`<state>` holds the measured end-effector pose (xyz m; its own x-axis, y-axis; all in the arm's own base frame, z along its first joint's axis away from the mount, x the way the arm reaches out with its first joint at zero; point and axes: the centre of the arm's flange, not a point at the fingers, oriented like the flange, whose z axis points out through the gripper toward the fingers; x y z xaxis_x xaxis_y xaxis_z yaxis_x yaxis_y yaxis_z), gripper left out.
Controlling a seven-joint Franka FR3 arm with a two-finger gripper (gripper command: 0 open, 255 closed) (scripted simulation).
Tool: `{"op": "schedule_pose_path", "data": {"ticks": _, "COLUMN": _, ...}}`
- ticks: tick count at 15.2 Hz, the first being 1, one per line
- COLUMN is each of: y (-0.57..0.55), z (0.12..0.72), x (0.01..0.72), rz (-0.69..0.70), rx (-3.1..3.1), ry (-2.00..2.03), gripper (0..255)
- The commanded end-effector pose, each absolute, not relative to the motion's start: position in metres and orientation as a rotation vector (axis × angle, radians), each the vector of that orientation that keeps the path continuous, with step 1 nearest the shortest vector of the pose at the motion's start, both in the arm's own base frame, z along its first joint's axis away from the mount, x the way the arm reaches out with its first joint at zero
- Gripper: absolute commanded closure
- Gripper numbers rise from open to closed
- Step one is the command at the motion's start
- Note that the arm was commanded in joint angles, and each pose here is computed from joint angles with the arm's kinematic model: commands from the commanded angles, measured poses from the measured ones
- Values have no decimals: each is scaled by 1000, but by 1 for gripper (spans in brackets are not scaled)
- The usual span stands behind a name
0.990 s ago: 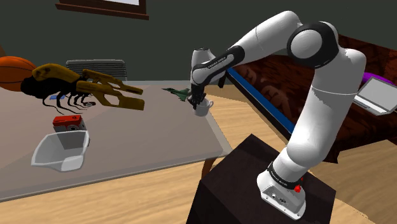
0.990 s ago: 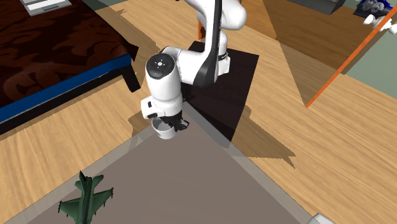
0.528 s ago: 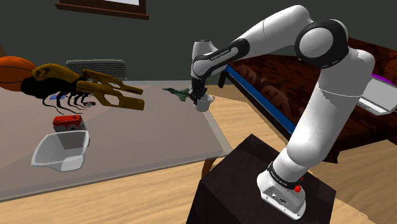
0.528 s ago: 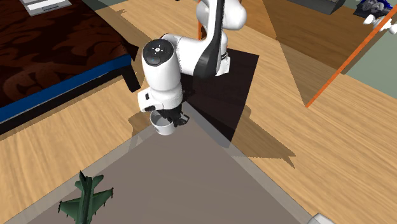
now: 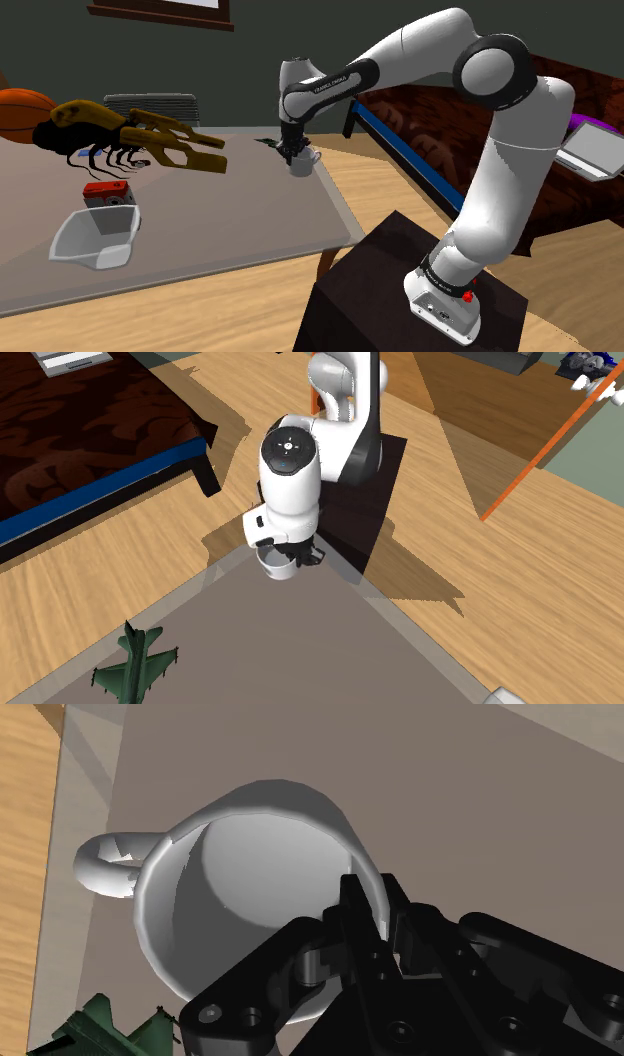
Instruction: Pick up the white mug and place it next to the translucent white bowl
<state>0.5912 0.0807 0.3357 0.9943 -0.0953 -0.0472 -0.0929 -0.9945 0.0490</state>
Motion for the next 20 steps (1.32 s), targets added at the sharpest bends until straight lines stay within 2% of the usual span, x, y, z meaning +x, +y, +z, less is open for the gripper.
{"op": "schedule_pose_path", "data": {"ticks": 1, "y": 107, "z": 334, "x": 602, "rz": -76, "rx": 3091, "ry": -148, "gripper": 255}}
{"op": "schedule_pose_path", "data": {"ticks": 20, "y": 344, "z": 334, "x": 683, "rz": -76, "rx": 3091, "ry": -148, "gripper": 255}}
